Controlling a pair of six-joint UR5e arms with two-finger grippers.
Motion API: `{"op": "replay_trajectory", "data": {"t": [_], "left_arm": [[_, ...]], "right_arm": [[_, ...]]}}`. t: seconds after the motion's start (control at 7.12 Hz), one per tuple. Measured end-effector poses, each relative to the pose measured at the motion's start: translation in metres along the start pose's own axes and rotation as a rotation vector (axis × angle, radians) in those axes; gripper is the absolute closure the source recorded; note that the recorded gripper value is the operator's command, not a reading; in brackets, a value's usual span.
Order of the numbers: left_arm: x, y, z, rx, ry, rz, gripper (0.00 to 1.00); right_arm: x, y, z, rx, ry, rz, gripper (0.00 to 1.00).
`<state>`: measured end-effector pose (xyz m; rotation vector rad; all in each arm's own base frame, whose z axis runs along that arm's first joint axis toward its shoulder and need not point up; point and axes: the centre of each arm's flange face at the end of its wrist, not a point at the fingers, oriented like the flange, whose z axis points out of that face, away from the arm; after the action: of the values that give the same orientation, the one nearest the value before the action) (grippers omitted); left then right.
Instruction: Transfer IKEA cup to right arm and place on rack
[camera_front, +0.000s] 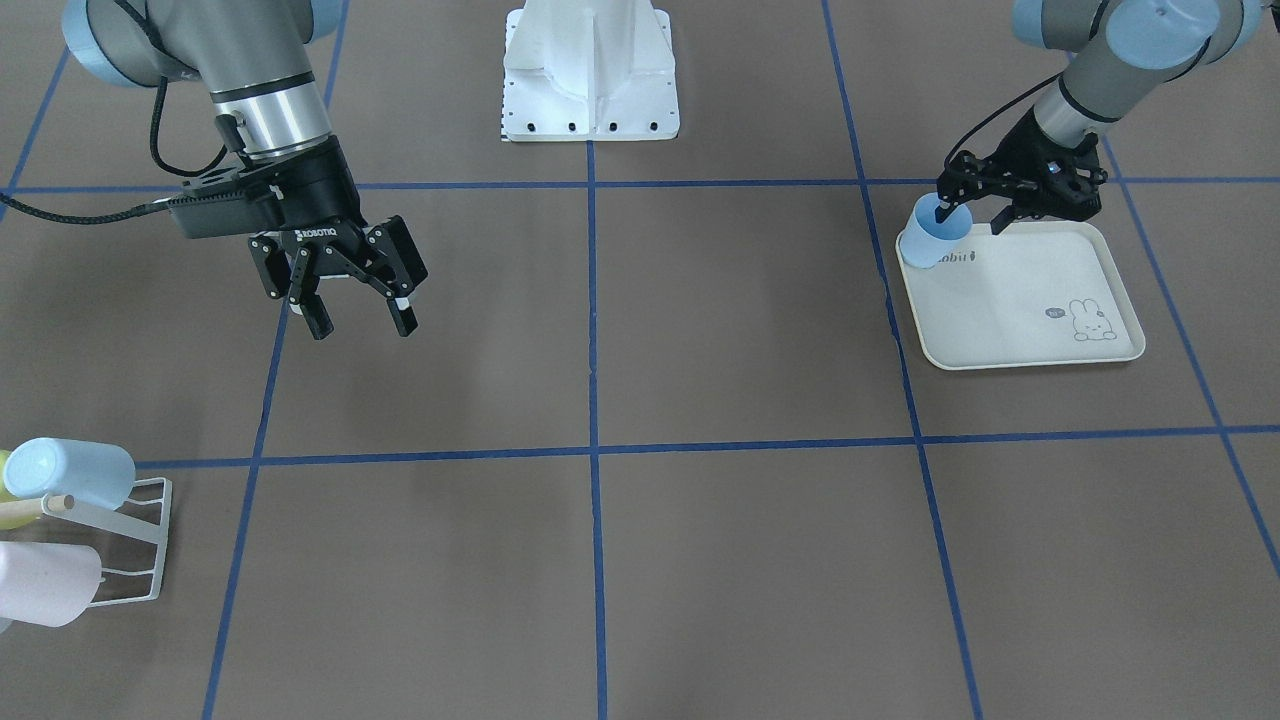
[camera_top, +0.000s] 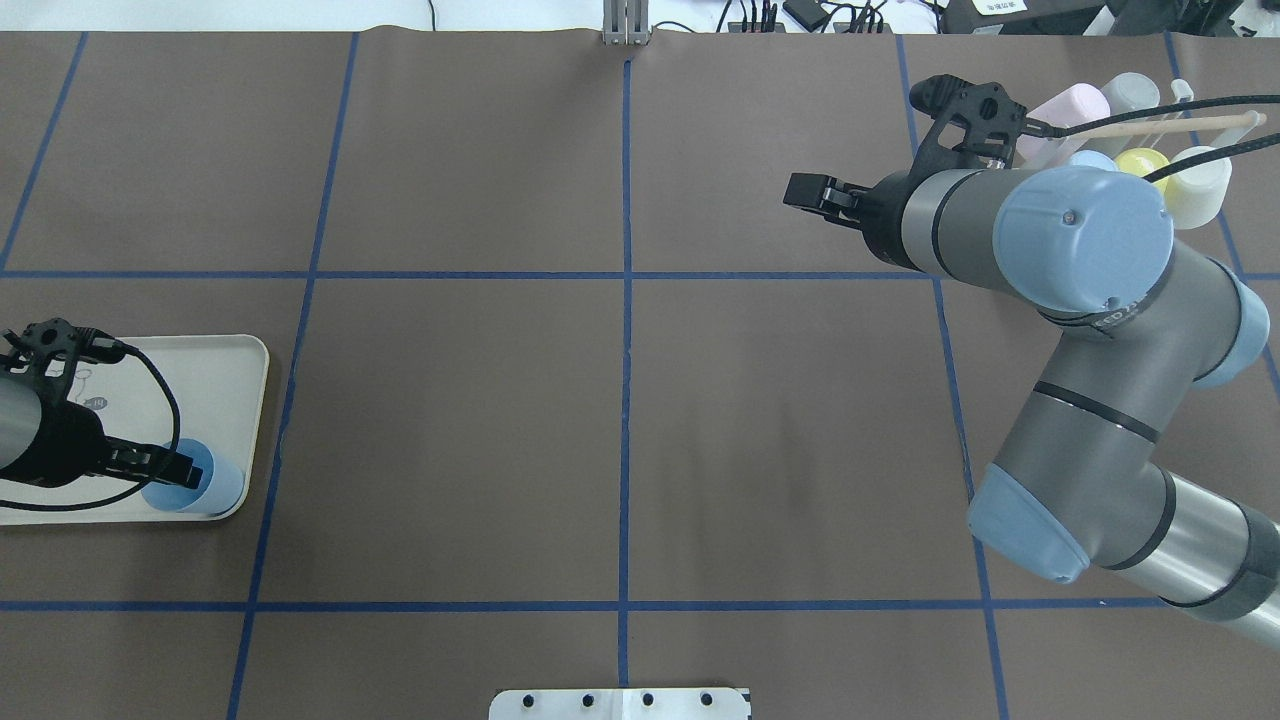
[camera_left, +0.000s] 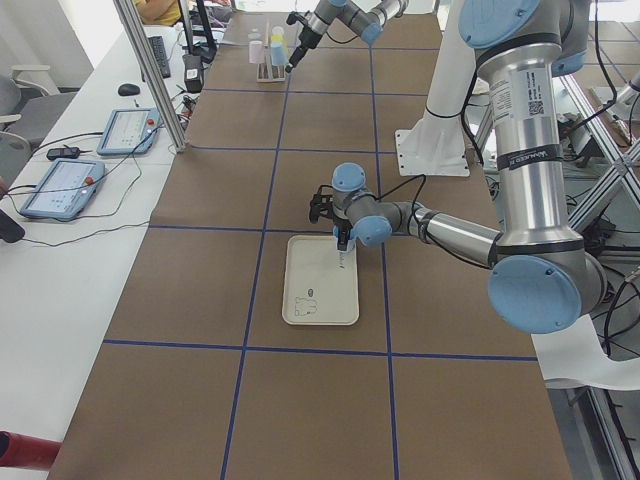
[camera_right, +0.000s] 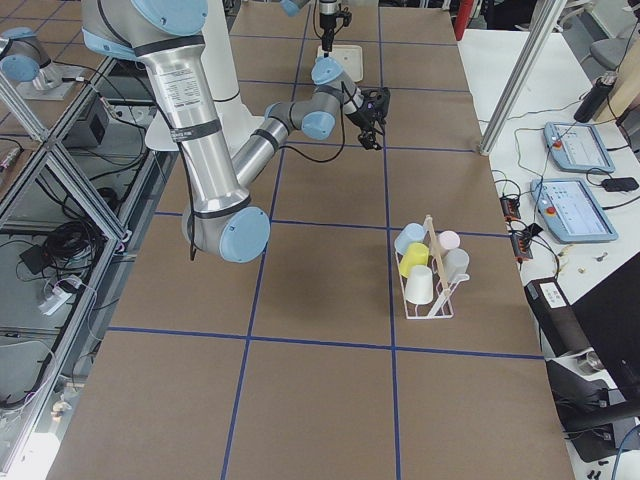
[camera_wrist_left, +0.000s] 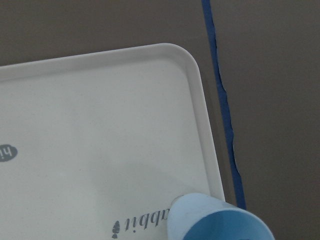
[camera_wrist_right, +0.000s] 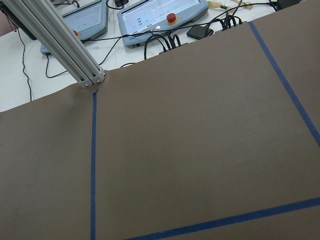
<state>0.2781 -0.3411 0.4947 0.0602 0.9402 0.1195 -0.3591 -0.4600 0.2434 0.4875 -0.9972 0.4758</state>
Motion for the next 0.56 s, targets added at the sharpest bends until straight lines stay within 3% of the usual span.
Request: {"op": "replay_trajectory", "data": {"t": [0.28, 0.56], "left_arm": [[0.005, 0.001, 0.005, 0.001, -0.003, -0.067, 1.0], [0.017, -0.001, -0.014, 0.046, 0.013, -0.118, 1.0]], "right_arm": [[-0.001, 0.0, 0.0, 0.001, -0.002, 0.0, 0.0], [-0.003, -0.001, -0.001, 0.002, -0.006, 0.0, 0.0]]}}
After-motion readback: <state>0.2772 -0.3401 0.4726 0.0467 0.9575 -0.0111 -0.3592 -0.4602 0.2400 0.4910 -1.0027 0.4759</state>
